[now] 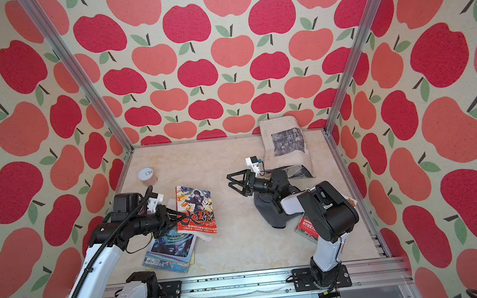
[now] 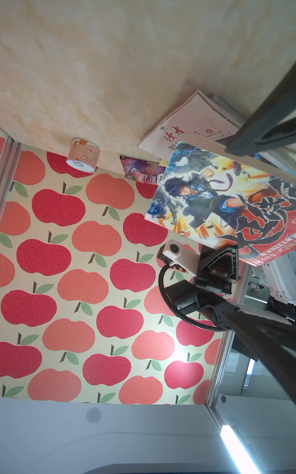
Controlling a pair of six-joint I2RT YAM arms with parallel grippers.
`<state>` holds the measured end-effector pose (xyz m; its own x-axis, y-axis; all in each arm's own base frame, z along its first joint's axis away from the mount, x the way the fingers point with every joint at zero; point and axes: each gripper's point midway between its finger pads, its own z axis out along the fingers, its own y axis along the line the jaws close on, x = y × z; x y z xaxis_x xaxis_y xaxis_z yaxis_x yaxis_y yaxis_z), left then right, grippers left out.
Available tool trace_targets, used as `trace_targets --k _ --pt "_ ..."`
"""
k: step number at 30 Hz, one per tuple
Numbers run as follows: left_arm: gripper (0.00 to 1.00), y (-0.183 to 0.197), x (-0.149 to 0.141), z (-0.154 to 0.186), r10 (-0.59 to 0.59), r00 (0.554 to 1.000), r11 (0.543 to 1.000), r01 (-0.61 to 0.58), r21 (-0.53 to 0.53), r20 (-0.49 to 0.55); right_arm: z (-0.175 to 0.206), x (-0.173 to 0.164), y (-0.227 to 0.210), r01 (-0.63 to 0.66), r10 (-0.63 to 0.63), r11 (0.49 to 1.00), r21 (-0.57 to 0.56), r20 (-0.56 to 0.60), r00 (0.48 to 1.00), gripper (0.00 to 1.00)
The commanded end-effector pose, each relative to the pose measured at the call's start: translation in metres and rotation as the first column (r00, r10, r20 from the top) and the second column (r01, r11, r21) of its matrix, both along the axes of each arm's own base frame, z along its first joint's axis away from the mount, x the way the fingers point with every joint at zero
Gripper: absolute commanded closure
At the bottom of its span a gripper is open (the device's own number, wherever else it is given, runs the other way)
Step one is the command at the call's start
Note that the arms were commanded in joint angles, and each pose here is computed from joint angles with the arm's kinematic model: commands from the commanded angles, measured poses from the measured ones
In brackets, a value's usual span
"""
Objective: Wipe the cover of the book
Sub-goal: Place the book at the center of the board.
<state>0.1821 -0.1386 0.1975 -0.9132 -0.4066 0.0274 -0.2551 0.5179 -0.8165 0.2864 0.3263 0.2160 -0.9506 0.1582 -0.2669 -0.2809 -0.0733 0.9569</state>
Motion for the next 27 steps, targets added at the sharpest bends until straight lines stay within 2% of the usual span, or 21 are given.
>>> trace_targets --k 1,3,7,8,11,13,14,17,19,22,27 --pt "1.0 -0.002 -0.022 0.011 -0.049 0.999 0.998 0.05 -0.042 0.019 0.001 -0.003 0.007 -0.042 0.042 0.999 0.006 0.011 0.999 0.01" --pt "1.0 -0.002 -0.023 0.004 -0.043 0.999 0.997 0.042 -0.069 -0.008 0.001 -0.005 0.01 -0.05 0.05 0.999 0.006 0.008 0.999 0.01" --pt "1.0 0.013 -0.028 -0.021 -0.022 0.996 0.997 0.028 0.073 -0.09 0.001 -0.008 0.01 -0.061 0.061 0.998 0.004 0.015 0.998 0.01" --pt "1.0 0.012 -0.027 -0.02 -0.027 0.996 0.997 0.033 0.066 -0.084 0.001 -0.008 0.009 -0.062 0.062 0.998 0.004 0.016 0.998 0.01" --pt "1.0 -0.005 -0.016 0.003 -0.059 0.998 0.994 0.059 -0.091 0.003 -0.003 -0.008 0.01 -0.064 0.064 0.998 -0.002 0.008 0.998 0.01" --pt "1.0 -0.007 -0.013 0.002 -0.067 0.998 0.991 0.067 -0.113 0.006 -0.006 -0.008 0.011 -0.066 0.066 0.998 -0.006 0.002 0.998 0.01" --pt "1.0 -0.006 -0.014 -0.005 -0.074 0.997 0.993 0.072 -0.093 -0.021 -0.007 -0.008 0.012 -0.069 0.069 0.998 -0.006 -0.001 0.998 0.01" --pt "1.0 0.018 -0.024 -0.036 -0.062 0.989 0.988 0.081 0.134 -0.138 -0.005 -0.01 0.011 -0.072 0.072 0.997 -0.006 0.005 0.997 0.01" --pt "1.0 0.036 -0.025 -0.045 -0.027 0.987 0.962 0.068 0.263 -0.158 -0.006 -0.011 0.011 -0.077 0.077 0.997 -0.008 0.004 0.997 0.01" --pt "1.0 0.052 -0.024 -0.049 0.013 0.987 0.934 0.045 0.353 -0.16 -0.008 -0.01 0.011 -0.08 0.08 0.997 -0.01 -0.002 0.997 0.01" --pt "1.0 0.065 -0.024 -0.051 0.076 0.981 0.912 0.003 0.411 -0.177 -0.009 -0.008 0.012 -0.082 0.082 0.997 -0.009 -0.009 0.997 0.01"
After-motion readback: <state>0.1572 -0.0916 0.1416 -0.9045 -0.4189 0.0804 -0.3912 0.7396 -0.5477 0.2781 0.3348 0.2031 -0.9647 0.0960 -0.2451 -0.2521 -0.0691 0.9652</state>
